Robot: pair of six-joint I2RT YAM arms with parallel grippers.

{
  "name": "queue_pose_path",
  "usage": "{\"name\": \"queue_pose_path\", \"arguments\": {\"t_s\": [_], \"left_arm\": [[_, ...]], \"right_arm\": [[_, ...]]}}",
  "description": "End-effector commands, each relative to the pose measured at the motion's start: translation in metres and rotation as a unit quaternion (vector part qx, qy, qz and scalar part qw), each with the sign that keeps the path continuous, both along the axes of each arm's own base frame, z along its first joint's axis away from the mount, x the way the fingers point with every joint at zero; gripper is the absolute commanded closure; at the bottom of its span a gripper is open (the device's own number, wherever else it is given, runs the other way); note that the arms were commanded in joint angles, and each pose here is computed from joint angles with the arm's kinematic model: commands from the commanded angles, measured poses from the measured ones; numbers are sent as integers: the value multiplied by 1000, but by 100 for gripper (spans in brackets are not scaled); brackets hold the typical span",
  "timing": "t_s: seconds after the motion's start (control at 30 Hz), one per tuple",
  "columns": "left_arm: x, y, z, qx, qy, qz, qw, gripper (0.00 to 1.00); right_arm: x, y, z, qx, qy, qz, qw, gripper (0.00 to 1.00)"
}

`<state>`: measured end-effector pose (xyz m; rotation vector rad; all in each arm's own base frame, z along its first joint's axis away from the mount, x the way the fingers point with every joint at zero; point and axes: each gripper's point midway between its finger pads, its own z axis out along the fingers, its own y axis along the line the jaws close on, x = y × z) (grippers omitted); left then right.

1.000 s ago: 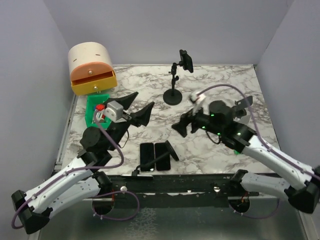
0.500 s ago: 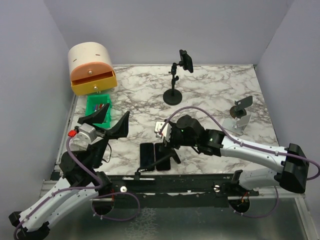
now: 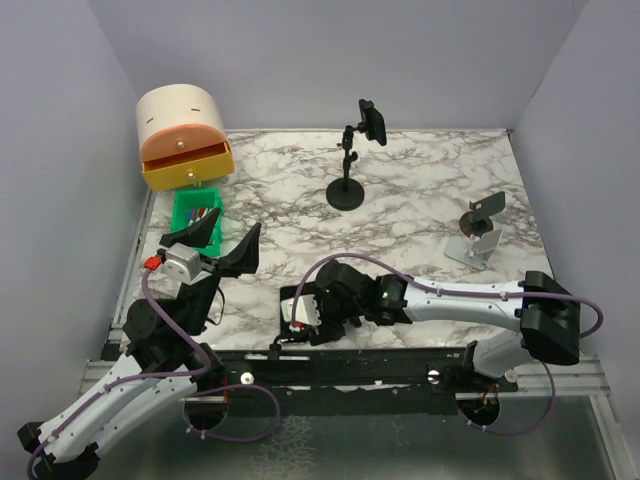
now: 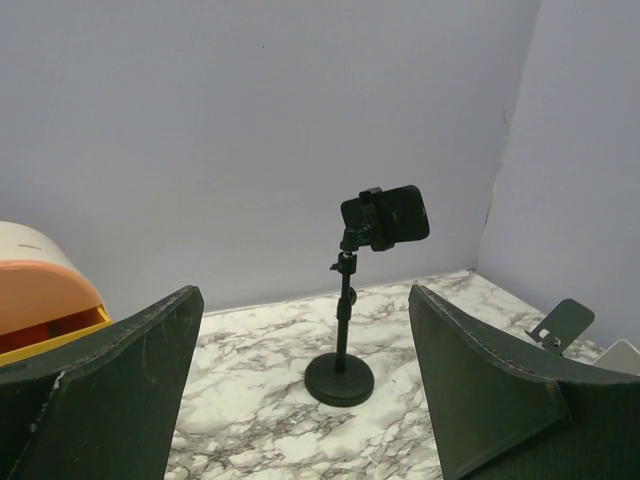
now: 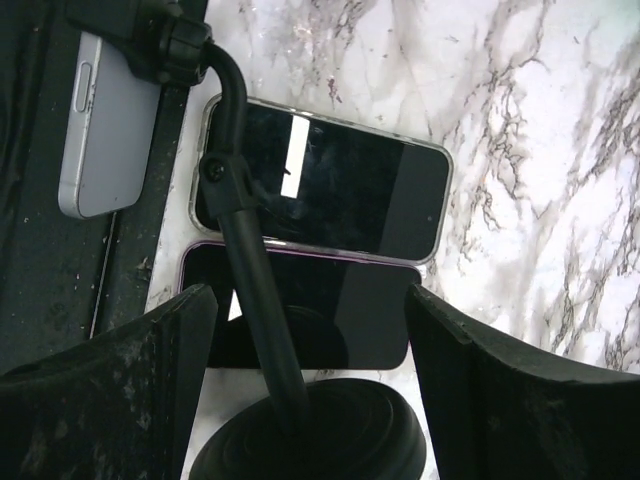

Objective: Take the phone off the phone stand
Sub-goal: Pick up the phone stand with the phone at the center of the board.

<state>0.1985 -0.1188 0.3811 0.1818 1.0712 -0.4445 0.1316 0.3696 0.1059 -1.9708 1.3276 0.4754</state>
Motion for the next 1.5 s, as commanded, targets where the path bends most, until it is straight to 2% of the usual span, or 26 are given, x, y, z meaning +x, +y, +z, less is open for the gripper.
{"name": "queue_pose_path", "arguments": {"t_s": [0.0,0.53,1.0,1.07,1.2,1.37,1.47], "left_arm": [[1,6,-2,0,8,13,1000,15],[4,4,-5,3,18,15,1000,15],[5,-2,-8,5,23,5,1000,15],[6,-2,-9,7,24,4,1000,15],[7,-2,-9,7,25,6,1000,15],[8,-4,-11,9,28,6,1000,15],[8,-5,-12,9,30,5,999,15]], "right_arm": [[-5,1,-11,-27,-23,26,999,20],[-12,14,-44,-68,-34,48,996,36],[-12,25,-55,-64,-31,44,997,57],[-14,26,-56,-63,-29,45,997,62],[-13,26,-53,-54,-34,41,997,80],[-10,23,-36,-31,-47,26,998,98],[-9,20,-21,-5,-51,13,999,100]]}}
